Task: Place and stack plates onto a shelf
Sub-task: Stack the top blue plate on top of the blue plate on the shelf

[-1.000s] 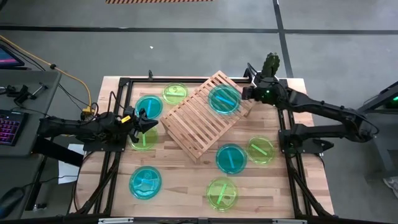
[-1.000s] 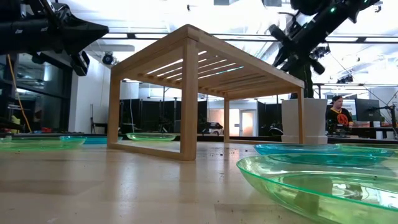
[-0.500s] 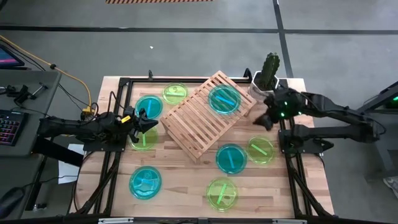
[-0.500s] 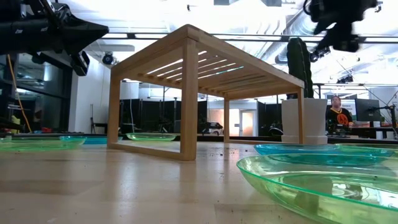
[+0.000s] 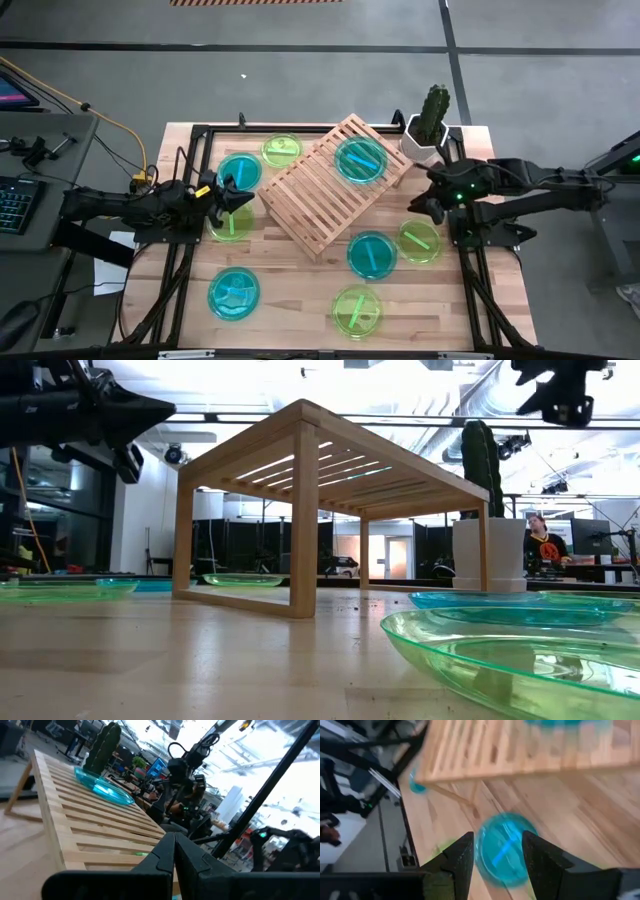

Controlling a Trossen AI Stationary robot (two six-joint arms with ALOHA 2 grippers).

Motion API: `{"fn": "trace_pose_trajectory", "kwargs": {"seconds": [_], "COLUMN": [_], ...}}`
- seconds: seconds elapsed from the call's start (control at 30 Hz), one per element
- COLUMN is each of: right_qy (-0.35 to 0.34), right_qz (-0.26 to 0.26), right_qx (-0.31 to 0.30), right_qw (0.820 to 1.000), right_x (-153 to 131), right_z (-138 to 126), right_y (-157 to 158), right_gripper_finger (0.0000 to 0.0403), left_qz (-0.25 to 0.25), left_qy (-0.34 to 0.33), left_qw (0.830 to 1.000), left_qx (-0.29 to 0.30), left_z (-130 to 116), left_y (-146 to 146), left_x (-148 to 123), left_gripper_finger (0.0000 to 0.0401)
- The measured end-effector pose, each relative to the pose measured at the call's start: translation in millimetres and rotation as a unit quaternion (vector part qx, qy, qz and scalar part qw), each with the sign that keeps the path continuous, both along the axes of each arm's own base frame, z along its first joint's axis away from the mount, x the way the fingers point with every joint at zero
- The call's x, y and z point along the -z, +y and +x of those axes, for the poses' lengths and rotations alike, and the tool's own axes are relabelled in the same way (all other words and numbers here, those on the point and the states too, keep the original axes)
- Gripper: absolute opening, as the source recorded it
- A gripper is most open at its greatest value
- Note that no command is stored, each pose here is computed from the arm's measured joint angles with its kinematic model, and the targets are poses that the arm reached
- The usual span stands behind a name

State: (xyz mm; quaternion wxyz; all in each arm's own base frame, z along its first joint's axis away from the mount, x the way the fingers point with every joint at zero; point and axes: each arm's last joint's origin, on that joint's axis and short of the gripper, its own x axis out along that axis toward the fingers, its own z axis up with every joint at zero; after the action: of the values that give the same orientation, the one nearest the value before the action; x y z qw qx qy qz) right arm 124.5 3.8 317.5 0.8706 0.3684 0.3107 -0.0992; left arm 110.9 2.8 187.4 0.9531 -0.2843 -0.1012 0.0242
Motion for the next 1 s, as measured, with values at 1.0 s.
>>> {"fn": "trace_pose_trajectory", "kwargs": {"seconds": [1.0], "right_qy": [-0.153], "right_qz": [0.05], "right_qx": [-0.048], "right_qw": [0.986], "right_x": [97], "right_z": [-4], "right_y": [26], "right_gripper_finger": [0.0003], "left_qz": [-0.081], "left_qy": [-0.033], "left_qw": [0.991], "left_qx": [-0.098], "left_z": [-2], "left_y": [6], "left_x": [-3], "left_gripper_finger": [0.0001]}}
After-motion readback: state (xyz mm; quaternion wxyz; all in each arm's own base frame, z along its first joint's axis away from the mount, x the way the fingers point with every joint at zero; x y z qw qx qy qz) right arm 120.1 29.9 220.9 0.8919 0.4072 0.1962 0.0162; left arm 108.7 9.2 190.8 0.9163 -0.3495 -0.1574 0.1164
